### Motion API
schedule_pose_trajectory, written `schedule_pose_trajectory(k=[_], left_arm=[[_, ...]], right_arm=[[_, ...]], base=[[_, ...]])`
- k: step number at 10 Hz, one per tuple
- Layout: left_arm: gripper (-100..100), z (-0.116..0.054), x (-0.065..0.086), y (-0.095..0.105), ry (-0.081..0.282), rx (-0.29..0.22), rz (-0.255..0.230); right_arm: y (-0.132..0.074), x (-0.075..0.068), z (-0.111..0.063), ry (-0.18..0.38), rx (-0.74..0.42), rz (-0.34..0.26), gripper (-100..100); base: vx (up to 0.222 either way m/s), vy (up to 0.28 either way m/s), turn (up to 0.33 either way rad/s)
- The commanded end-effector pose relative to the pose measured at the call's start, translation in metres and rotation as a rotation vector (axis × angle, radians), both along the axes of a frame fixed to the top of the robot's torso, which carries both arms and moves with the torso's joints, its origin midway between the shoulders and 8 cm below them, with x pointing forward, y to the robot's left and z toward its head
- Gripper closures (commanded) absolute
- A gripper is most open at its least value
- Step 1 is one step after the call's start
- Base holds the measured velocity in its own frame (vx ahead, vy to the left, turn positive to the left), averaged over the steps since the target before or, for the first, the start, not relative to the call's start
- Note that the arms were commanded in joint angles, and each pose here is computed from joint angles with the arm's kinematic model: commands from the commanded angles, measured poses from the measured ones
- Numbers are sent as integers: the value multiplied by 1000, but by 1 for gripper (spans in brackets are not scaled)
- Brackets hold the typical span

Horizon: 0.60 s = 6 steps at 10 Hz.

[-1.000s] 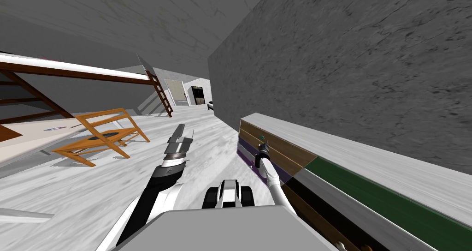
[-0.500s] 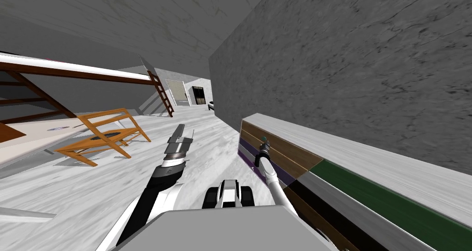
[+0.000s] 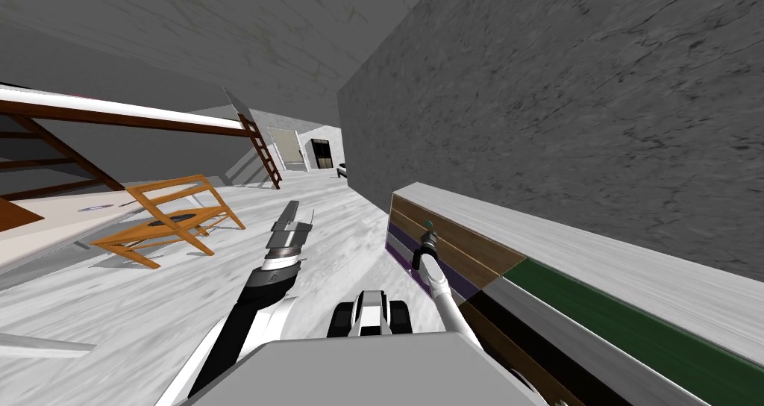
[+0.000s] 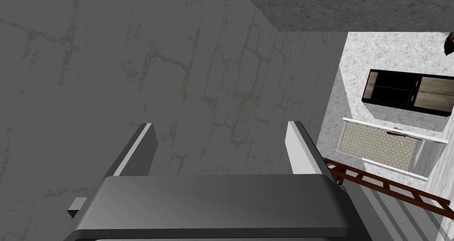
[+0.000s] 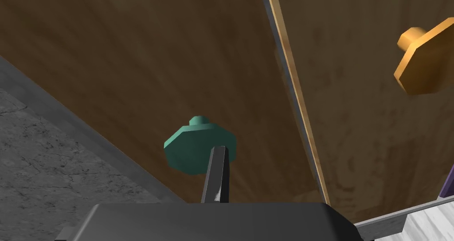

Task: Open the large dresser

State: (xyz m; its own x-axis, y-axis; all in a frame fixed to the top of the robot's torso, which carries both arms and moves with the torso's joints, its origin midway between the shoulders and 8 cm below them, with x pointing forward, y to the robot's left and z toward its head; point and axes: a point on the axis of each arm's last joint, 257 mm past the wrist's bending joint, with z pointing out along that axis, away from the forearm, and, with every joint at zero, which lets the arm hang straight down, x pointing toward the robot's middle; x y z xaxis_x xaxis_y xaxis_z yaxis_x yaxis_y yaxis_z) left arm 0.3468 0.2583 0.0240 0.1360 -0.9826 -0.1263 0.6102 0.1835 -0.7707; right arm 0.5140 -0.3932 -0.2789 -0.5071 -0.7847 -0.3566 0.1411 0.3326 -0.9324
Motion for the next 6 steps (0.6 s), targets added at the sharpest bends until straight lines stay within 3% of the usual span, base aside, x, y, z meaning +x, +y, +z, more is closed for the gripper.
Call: schedule_pose_trajectory(k=[1,4,5,6], left_arm=[[0,0,0,0,0,0,0],[0,0,0,0,0,0,0],[0,0,0,0,0,0,0],[0,0,0,0,0,0,0]], right_arm=[[7,3,2,2,-2,5,100],[10,4,3,1,-2,9,100],[8,9,7,6,-12,13,-100],[8,11,8,8,-14,14,-100]], base=[[-112,140,-19],[-129,113,-17],[36,-36,-39],[84,-85,-31]])
